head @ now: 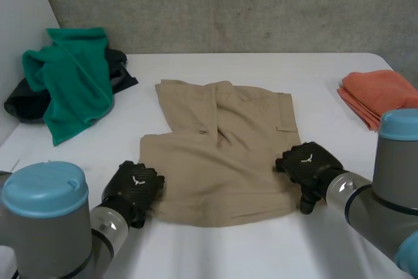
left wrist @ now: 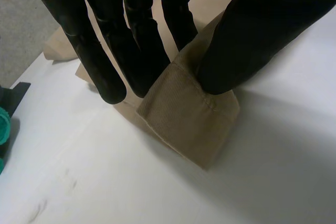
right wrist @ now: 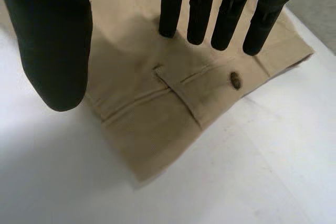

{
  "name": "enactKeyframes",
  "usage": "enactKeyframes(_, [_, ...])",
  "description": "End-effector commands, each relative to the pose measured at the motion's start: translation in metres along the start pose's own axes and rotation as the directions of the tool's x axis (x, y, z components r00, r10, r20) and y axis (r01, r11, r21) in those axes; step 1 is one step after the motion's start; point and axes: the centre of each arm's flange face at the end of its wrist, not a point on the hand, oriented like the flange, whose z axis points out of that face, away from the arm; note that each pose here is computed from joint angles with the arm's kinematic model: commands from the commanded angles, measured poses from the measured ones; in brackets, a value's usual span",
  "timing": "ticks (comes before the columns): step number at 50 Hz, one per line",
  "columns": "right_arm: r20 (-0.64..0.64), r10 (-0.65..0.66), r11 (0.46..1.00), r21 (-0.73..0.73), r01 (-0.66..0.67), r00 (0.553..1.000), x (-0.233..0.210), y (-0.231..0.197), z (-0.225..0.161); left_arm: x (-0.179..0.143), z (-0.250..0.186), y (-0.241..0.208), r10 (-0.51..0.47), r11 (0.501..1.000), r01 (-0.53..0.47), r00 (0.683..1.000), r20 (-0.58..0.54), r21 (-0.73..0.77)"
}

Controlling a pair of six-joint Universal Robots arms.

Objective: Fold the laundry.

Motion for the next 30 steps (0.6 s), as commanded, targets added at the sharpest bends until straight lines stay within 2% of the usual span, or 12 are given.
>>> enactKeyframes(1, [-0.095, 0.088, 0.996, 0.039, -0.085, 0.992, 0.034, -0.015, -0.022, -0.019, 0.013, -0.012, -0.026, 0.999, 0.025, 0.999, 0.047, 0.035])
enactKeyframes(7, [-0.066, 0.123, 0.992, 0.04, -0.12, 0.99, 0.034, -0.018, -0.044, -0.034, 0.019, -0.029, -0.039, 0.996, 0.032, 0.995, 0.089, 0.078])
enactKeyframes(14, [-0.011, 0.256, 0.967, -0.007, -0.256, 0.967, 0.014, 0.002, -0.054, -0.056, 0.029, -0.045, -0.064, 0.994, 0.051, 0.989, 0.131, 0.098])
enactKeyframes(22, [-0.023, 0.328, 0.941, 0.096, -0.324, 0.944, 0.007, 0.012, -0.036, -0.067, 0.036, -0.062, -0.161, 0.981, 0.145, 0.978, 0.131, 0.126])
enactKeyframes(30, [0.005, 0.316, 0.947, 0.069, -0.315, 0.949, -0.003, 0.029, 0.001, -0.07, 0.038, -0.067, -0.197, 0.976, 0.183, 0.973, 0.12, 0.12])
